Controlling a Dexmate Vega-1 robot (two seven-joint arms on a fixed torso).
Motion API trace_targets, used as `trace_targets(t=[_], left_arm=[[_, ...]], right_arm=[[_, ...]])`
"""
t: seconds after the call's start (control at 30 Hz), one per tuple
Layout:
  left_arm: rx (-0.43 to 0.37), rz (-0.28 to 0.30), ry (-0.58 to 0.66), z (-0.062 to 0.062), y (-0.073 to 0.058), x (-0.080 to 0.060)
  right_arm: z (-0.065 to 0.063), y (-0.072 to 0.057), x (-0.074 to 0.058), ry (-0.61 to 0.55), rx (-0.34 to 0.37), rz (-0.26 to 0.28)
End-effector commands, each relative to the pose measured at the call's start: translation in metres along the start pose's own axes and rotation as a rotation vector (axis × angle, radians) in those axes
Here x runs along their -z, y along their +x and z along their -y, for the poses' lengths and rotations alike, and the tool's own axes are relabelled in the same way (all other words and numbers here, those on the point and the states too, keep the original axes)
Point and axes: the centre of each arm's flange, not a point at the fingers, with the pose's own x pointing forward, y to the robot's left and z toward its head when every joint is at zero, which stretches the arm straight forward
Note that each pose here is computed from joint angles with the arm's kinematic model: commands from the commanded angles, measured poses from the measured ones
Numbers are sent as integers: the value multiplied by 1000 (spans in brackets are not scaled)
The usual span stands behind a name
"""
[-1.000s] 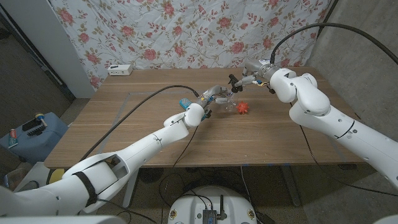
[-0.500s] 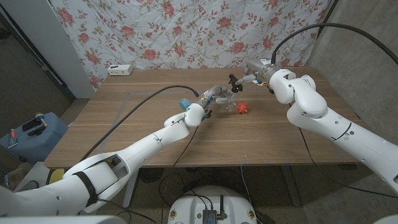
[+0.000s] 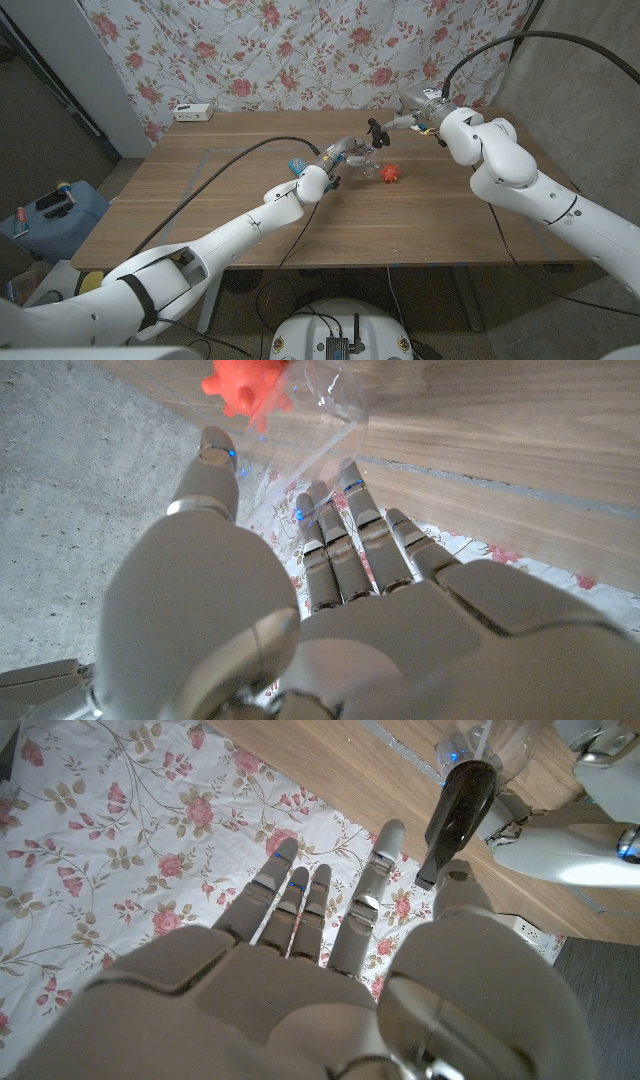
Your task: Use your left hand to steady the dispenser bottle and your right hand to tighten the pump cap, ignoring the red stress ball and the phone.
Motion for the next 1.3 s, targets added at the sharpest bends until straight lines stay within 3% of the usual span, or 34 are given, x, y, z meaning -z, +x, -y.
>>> trace_targets(t=[0.03, 0.43, 1.3], left_arm=[[14, 7, 6, -4, 4, 1], [35, 21, -2, -7, 8, 1], [136, 50, -4, -25, 16, 4]], right_arm=[[6, -1, 7, -44, 7, 76], [10, 1, 12, -108, 22, 142], [9, -1, 18, -297, 111, 195]])
